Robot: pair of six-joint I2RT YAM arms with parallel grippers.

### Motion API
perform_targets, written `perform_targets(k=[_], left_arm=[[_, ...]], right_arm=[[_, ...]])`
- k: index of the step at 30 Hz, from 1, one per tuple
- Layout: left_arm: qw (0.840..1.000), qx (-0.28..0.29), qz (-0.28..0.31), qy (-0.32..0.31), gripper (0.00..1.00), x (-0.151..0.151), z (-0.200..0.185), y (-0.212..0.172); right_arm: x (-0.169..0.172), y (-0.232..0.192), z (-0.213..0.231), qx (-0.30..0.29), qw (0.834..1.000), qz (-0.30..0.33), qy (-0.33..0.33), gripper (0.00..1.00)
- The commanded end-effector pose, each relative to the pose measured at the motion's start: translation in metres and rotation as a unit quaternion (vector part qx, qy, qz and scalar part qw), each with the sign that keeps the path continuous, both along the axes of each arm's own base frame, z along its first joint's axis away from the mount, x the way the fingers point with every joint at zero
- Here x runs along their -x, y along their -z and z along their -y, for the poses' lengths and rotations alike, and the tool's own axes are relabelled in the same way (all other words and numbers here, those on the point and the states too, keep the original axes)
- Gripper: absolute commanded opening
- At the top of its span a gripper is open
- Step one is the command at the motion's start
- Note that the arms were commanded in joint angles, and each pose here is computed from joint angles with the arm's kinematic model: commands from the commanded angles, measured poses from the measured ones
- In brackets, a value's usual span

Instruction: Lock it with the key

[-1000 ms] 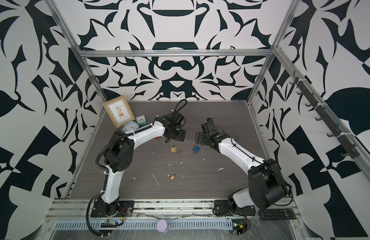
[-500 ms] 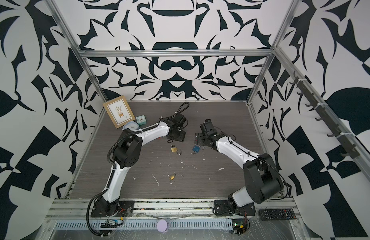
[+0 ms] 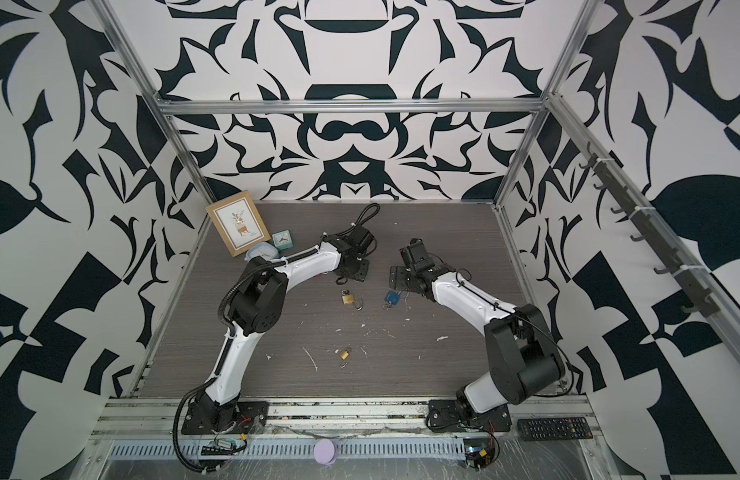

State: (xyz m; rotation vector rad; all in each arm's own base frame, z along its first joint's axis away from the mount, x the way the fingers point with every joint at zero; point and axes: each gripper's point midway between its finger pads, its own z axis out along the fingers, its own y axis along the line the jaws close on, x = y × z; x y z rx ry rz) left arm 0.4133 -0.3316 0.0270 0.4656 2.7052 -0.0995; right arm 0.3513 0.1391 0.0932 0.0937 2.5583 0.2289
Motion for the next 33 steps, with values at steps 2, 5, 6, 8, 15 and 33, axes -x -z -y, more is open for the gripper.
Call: perform_targets(k=[2, 5, 6, 8, 15, 33], left_arm=[[0.999, -0.048, -0.012, 0.006, 0.5, 0.002, -0.013, 0.017], [0.998, -0.052, -0.012, 0.01, 0.49, 0.003, -0.011, 0.018], [0.999, -0.051, -0.013, 0.011, 0.49, 0.003, -0.01, 0.018], [0.999, -0.051, -0.013, 0.013, 0.47, 0.003, -0.008, 0.019], [0.999, -0.048, -0.019, 0.015, 0.41, 0.004, -0.004, 0.022], [0.99, 0.048, 0.078, 0.112, 0.0, 0.018, 0.008, -0.064]], right_arm=[[-0.011, -0.016, -0.002, -0.006, 1.0, 0.025, -0.001, 0.88], [-0.011, -0.017, -0.001, -0.005, 1.0, 0.026, 0.0, 0.88], [-0.011, -0.017, 0.0, -0.004, 1.0, 0.026, 0.0, 0.88], [-0.011, -0.016, 0.001, -0.004, 1.0, 0.026, 0.001, 0.88], [-0.01, -0.019, 0.002, -0.004, 1.0, 0.03, 0.003, 0.88], [-0.015, -0.082, 0.013, -0.065, 0.995, 0.079, 0.016, 0.88]])
